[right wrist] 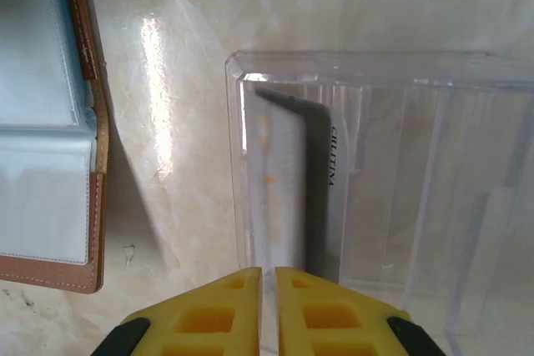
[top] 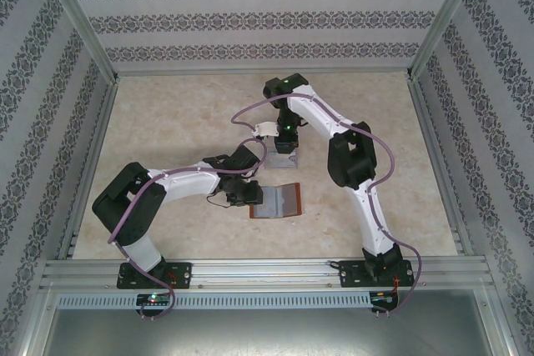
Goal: Take the credit cards out of the card holder
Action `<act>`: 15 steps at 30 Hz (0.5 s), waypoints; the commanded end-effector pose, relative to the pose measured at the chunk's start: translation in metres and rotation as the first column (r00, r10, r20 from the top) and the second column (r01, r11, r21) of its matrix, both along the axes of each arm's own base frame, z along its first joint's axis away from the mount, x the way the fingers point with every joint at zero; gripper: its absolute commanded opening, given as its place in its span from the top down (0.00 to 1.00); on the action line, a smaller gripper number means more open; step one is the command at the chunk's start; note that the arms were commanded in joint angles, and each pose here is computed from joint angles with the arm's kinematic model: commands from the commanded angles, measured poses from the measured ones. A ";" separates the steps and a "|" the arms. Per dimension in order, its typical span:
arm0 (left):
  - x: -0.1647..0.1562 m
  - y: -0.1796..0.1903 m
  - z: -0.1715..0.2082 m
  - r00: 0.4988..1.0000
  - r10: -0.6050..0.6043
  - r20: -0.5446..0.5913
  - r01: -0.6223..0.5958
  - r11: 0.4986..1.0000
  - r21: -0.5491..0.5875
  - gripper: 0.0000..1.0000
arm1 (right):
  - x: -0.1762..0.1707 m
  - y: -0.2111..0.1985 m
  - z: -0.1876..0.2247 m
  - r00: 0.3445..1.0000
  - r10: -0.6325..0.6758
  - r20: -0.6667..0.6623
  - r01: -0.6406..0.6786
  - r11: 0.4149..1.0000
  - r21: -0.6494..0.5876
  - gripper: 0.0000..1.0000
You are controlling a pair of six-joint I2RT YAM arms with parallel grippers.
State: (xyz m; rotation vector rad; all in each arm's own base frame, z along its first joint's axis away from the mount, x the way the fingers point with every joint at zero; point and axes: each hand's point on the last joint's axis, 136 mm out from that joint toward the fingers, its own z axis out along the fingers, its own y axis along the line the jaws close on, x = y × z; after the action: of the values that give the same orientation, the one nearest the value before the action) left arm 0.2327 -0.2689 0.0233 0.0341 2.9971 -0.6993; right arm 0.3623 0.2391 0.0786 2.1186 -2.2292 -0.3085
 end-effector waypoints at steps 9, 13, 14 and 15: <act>-0.020 0.008 -0.019 0.996 -0.019 -0.084 0.023 0.998 0.051 0.76 | -0.001 0.001 0.023 0.980 -0.186 0.075 0.179 0.980 0.088 0.83; -0.020 0.008 -0.021 0.996 -0.020 -0.085 0.024 0.998 0.052 0.76 | 0.008 0.006 0.029 0.915 -0.391 0.103 0.373 0.914 0.158 0.81; -0.020 0.008 -0.020 0.996 -0.020 -0.084 0.025 0.999 0.049 0.76 | 0.011 0.007 0.030 0.884 -0.456 0.105 0.434 0.883 0.180 0.81; -0.020 0.007 -0.020 0.996 -0.020 -0.082 0.024 0.999 0.046 0.76 | 0.015 0.007 0.031 0.849 -0.517 0.107 0.491 0.848 0.199 0.81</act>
State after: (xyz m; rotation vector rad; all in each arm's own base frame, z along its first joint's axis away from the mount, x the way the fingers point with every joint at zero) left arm 0.2327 -0.2690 0.0233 0.0348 2.9968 -0.7001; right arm 0.3549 0.2383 0.0898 1.8714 -2.6105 -0.3058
